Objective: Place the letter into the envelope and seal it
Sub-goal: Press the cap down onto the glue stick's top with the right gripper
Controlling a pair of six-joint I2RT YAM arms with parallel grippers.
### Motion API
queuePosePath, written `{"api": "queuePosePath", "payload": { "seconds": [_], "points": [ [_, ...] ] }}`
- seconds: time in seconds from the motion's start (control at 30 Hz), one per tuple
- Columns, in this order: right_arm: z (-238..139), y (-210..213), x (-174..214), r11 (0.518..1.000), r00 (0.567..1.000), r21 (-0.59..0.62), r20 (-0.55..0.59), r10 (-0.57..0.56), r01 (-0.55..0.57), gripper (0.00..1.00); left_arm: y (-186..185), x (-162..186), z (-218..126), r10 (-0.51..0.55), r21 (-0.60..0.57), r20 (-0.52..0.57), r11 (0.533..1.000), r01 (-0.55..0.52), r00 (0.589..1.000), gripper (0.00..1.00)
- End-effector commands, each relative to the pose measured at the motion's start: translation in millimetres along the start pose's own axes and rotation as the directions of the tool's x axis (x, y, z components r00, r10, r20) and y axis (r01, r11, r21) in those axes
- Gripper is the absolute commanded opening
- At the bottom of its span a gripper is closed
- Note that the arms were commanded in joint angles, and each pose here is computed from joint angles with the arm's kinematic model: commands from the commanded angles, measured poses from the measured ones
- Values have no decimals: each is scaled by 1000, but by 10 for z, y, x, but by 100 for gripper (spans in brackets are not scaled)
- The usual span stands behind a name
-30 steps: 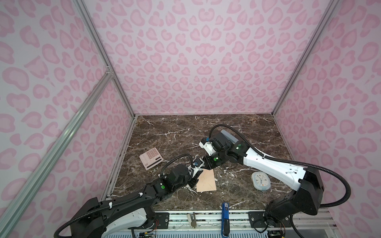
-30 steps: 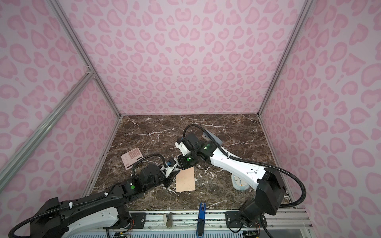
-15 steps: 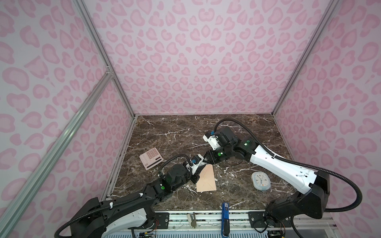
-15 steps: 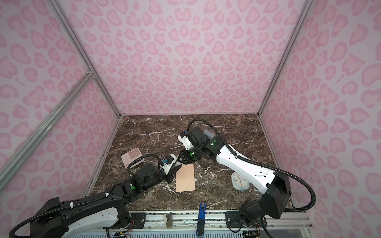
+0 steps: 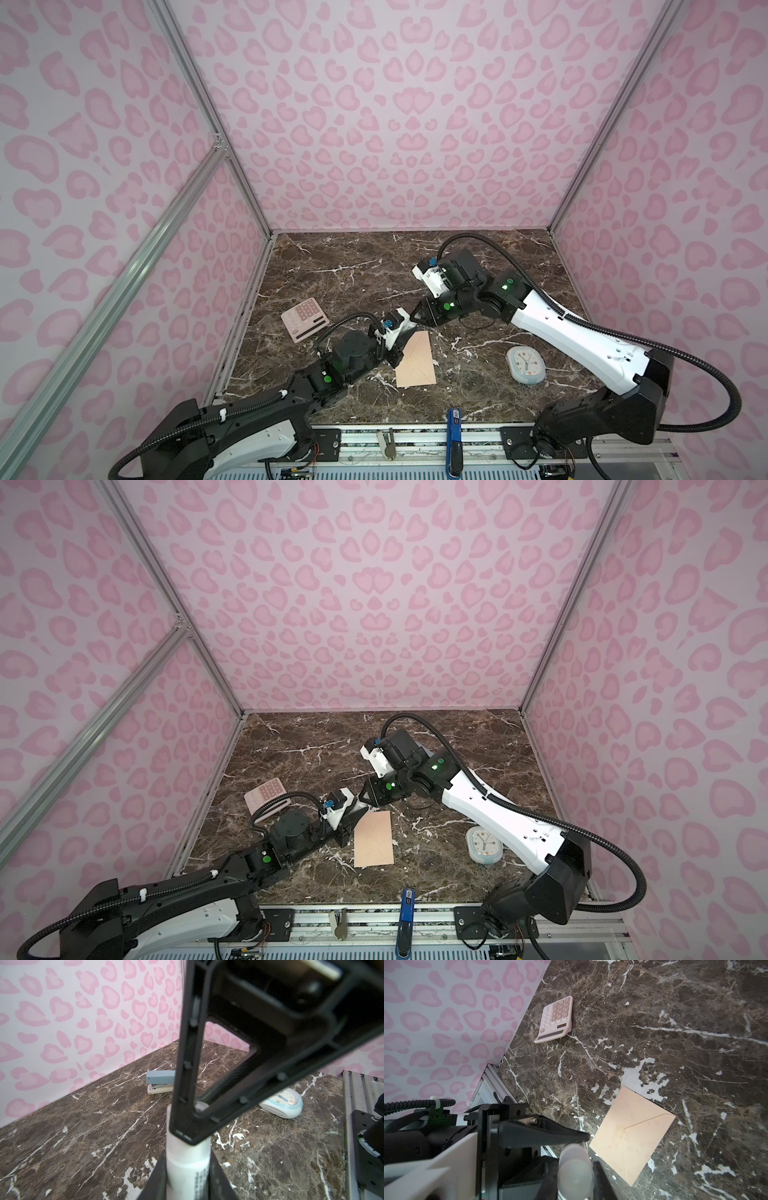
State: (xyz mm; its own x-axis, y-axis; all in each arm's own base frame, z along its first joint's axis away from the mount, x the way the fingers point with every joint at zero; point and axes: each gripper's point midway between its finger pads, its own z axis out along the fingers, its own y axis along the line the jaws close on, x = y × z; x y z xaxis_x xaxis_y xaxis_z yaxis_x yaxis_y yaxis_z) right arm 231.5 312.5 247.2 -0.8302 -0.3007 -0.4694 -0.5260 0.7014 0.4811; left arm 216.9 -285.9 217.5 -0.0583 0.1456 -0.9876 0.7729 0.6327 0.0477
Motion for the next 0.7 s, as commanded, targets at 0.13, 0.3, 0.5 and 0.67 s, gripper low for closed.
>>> {"api": "queuePosePath", "payload": {
  "seconds": [0.13,0.3,0.5,0.67],
  "points": [
    [-133,-329,-16,989,999,148,26,27,-31,32,-22,-525,-37,-14,17,204,1000,10,979,4],
    [-167,-283,-64,992,998,118,46,30,-35,39,-32,-512,-28,-15,23,200,1000,10,980,4],
    [-205,-239,-117,995,997,86,67,38,-44,47,-30,-511,-33,-15,22,200,1000,11,980,4],
    [-312,-191,-201,997,992,41,115,54,-60,50,-20,-509,-42,-15,16,200,1000,12,980,4]
  ]
}}
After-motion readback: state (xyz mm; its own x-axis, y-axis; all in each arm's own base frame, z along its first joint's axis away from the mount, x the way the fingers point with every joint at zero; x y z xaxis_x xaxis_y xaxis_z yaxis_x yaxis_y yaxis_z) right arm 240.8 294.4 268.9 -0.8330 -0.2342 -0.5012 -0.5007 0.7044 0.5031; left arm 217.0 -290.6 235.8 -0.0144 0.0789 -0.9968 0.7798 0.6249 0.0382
